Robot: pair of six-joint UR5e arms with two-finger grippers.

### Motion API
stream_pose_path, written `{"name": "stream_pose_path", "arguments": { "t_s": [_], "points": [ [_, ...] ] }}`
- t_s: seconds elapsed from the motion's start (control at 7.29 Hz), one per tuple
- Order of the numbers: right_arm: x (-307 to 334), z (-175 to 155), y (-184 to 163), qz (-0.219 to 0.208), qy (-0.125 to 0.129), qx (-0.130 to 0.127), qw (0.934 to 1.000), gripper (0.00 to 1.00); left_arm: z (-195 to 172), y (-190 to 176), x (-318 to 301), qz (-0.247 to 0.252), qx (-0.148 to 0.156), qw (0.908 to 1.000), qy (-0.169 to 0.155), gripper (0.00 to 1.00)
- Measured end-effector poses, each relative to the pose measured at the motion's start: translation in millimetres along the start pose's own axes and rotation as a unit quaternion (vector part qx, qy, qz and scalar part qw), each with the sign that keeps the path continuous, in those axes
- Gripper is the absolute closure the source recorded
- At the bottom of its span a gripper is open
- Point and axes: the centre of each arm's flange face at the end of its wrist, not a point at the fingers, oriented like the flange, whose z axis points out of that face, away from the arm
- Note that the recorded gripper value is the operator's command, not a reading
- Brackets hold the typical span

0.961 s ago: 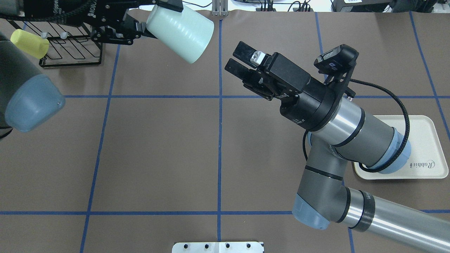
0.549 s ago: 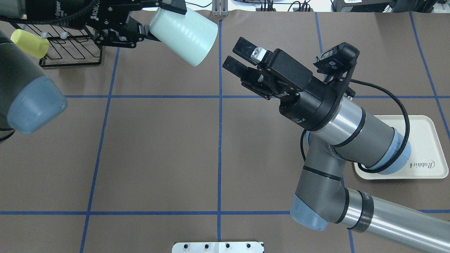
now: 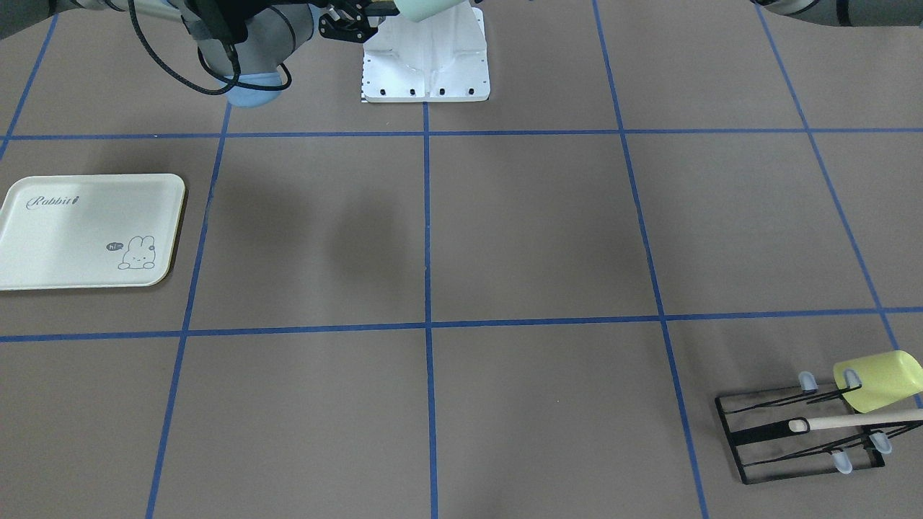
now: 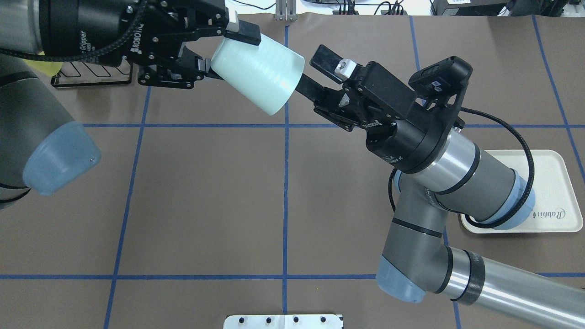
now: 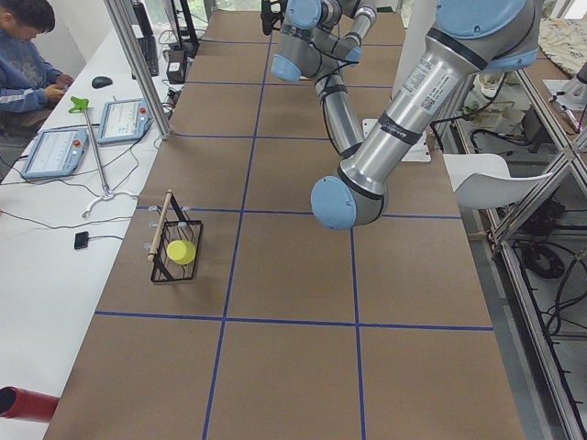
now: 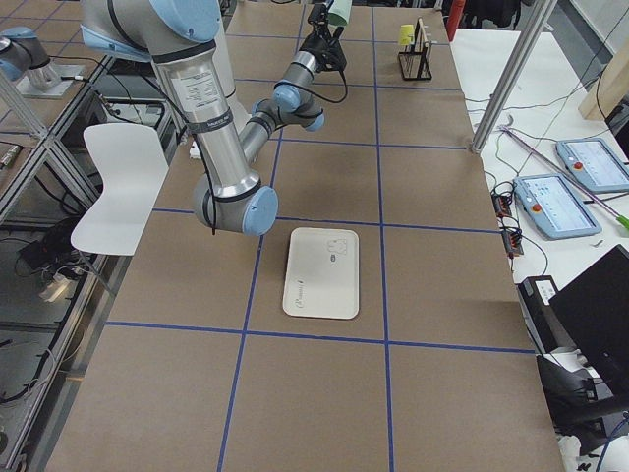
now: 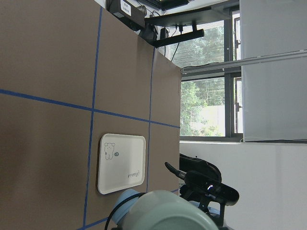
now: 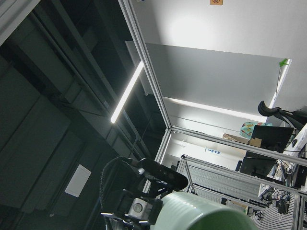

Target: Left arm grabs green cup and hands to right arm on tray

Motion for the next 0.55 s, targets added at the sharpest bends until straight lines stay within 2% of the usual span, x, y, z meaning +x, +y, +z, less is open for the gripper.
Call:
{"name": "stream_pose_path", "arguments": {
  "t_s": [0.41, 0.55],
  "points": [
    [-4.7, 3.2, 6.9, 0.008, -0.007, 0.000, 0.9999, 0.05, 3.4, 4.6, -0.6, 0.000, -0.006, 1.0000, 0.001, 0.99],
    [-6.4, 6.9, 10.6, 0.012, -0.011, 0.002, 0.9999, 0.23, 3.5, 5.7, -0.3, 0.000, -0.007, 1.0000, 0.002, 0.99]
  ]
}}
